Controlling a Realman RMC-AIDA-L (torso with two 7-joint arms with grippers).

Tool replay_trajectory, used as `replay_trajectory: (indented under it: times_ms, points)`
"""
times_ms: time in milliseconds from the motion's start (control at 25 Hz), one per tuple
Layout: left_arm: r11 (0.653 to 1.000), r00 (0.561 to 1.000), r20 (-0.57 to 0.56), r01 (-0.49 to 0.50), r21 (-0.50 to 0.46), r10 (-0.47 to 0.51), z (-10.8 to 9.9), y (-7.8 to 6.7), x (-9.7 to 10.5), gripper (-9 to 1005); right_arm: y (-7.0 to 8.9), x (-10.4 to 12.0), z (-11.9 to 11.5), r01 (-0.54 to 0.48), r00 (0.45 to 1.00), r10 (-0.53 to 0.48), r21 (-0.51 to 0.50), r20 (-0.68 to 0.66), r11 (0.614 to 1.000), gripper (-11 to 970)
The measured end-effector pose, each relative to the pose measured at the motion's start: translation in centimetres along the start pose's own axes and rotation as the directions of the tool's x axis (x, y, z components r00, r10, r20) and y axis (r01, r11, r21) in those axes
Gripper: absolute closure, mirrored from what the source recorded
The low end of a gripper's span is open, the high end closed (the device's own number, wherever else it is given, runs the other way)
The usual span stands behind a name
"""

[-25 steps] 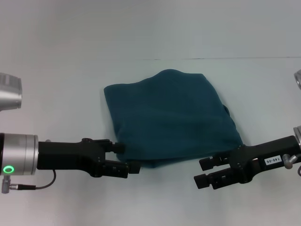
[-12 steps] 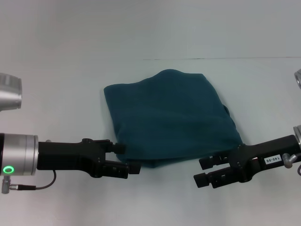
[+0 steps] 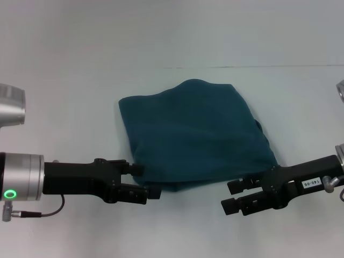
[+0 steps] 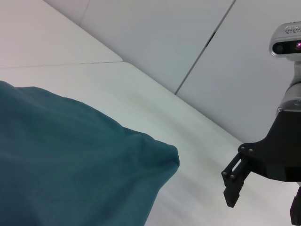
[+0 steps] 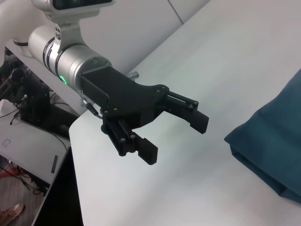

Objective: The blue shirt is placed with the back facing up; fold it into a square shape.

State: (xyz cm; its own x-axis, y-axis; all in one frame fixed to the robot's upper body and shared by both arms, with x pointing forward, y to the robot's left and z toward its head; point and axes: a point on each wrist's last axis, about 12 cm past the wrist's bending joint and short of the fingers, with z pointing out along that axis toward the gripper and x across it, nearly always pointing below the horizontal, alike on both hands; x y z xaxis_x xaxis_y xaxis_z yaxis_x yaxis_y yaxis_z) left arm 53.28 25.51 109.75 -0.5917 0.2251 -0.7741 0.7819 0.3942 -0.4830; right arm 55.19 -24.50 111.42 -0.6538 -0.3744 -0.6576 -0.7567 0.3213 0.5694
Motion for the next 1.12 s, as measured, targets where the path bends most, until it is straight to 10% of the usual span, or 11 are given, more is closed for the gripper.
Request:
replay_trajectory:
  times_ms: [1120]
  points:
    - [1.000,1.000,0.001,0.000,0.009,0.000,0.05,-0.11,0.01,62,0.02,0.02,0.06,-0.003,1.000,0.003,-0.001,0.000,1.000,152]
